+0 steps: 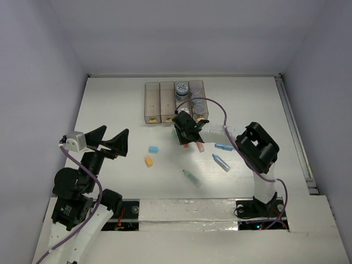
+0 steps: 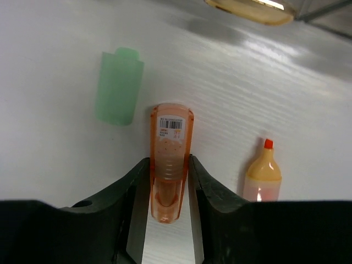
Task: Sort the stationery into containers
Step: Pick up the pen from the center of the board, then place the pen in the storage box.
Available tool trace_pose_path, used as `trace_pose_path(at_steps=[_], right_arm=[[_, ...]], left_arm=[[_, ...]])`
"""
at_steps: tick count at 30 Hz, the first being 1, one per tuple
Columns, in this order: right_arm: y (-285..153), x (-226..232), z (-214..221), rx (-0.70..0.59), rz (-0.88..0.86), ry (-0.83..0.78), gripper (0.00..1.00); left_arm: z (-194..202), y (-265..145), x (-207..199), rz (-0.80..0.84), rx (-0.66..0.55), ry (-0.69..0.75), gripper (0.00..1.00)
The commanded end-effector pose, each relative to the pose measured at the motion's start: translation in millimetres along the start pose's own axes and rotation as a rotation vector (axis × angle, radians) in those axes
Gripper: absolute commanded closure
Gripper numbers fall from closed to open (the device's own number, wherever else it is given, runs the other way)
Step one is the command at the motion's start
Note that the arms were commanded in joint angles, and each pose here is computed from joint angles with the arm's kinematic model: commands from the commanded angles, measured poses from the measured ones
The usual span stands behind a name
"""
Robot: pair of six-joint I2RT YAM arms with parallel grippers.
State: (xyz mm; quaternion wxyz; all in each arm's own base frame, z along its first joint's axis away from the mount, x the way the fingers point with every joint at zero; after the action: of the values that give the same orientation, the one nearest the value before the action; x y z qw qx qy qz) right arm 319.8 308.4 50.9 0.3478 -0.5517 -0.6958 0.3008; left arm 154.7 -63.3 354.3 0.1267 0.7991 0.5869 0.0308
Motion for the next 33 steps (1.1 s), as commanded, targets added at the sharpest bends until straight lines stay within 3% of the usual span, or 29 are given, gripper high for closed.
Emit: trace_pose_path(at_steps=[1,5,10,17,20,26,33], right_arm=[[-16.8,-8.6,2.7,-0.008,0.037,0.005,0.66],[-40.3,-2.4,-14.8,-0.054,-0.011,0.012,0.72],[-61.8,41.1,-46.6,-0.106,-0.235,0.008,0.73],[-54.2,99.1,-103.1,-0.203,-0.389,-0.013,0.74],[-32.8,116.3,-114.3,-0.214,-0.405,-0.021,0.74],[-20.7,143.5,-167.1,-0.360,-0.398,0.015,0.74],[8.7,133.4,-197.8,-0.413,-0.360,0.092,0.74]], left_arm=[[-14.7,2.0,-1.9,0.008,-0.042,0.003,0.01],[-15.0,2.0,-1.7,0.007,-0.043,0.002,0.01],[-15.0,2.0,-1.6,0.007,-0.043,0.004,0.01],[-13.4,2.9,-1.2,0.003,-0.036,0.003,0.01],[-13.1,3.3,-0.7,0.000,-0.035,0.007,0.01],[-11.6,4.9,-0.6,-0.002,-0.027,0.006,0.01],[-10.0,6.5,-0.5,-0.004,-0.020,0.007,0.01]])
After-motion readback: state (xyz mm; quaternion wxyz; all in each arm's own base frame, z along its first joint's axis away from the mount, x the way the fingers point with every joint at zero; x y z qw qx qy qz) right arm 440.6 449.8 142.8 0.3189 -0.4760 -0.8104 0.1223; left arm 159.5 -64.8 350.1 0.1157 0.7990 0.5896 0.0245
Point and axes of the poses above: each gripper's point midway between its finger pads, its own y axis out along the fingers, its own x axis along the line the jaws close on, z = x × y, the point moved 3 cm from there along -y, back along the fingers, and after that the axes turned 14 degrees about y, right-handed, at the moved point
